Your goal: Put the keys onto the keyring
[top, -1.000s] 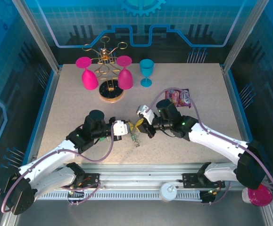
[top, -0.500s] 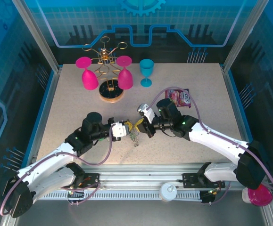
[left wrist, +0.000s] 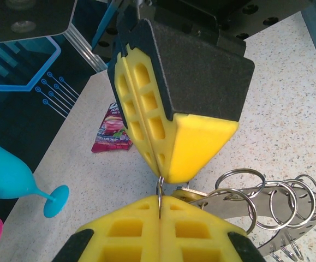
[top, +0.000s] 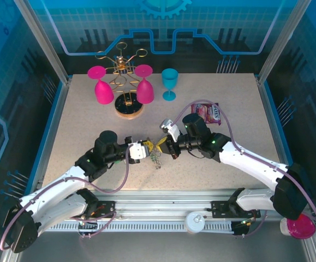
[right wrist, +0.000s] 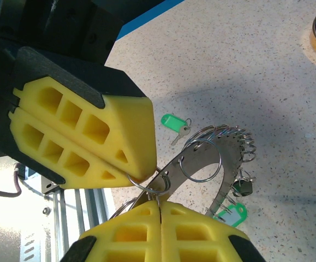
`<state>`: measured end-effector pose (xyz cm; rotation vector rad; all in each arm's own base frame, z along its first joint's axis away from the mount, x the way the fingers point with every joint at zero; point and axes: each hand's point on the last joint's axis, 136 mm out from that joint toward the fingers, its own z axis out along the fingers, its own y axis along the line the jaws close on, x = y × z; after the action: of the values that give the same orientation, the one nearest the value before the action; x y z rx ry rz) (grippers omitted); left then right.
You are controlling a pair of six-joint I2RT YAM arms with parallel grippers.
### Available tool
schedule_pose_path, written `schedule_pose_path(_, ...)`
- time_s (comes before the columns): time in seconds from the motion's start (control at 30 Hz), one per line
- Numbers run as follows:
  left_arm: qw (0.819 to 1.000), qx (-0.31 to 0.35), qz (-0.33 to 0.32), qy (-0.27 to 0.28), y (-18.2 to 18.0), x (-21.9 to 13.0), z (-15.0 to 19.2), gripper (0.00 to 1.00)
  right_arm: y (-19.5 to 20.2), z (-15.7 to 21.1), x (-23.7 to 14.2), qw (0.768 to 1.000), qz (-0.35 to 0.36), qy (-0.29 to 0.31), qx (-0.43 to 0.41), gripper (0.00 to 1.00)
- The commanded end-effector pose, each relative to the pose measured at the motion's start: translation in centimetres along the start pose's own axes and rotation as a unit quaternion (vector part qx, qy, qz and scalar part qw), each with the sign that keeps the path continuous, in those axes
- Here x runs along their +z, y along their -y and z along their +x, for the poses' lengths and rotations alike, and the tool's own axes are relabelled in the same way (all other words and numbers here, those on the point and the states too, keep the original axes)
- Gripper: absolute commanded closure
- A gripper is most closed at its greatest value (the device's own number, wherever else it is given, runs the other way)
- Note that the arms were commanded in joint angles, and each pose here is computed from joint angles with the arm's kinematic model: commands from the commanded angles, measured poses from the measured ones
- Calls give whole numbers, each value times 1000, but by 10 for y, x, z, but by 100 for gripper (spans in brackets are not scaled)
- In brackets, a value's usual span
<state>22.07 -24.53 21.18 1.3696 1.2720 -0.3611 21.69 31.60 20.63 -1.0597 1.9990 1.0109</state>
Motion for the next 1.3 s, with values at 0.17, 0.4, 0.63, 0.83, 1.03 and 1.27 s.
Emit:
schedule_pose_path(0.17, 999, 15, 13, 40, 5, -2, -18, 100, -3, -33, -7, 999, -6, 45, -24, 100)
schedule_pose_path(0.4, 999, 11, 10, 45, 3, -2, -21, 100, 2, -36, -3, 999, 3, 51, -19, 100)
schedule_pose_path(0.63, 999, 5, -7, 53, -2, -5, -25, 100, 14, -24, -5, 999, 31, 41, -3, 100)
schedule_pose_path(0.83, 997, -18, -14, 67, -6, -5, -29, 100, 13, -21, -10, 998, 30, 46, -18, 75)
schedule_pose_path(1.03, 989, -108, -14, 102, -7, -2, -34, 100, 4, -21, -28, 989, 16, 89, -113, 56)
schedule_pose_path(1.27, 977, -160, 6, 140, 1, 0, -35, 100, -8, -19, -45, 959, -22, 135, -249, 57)
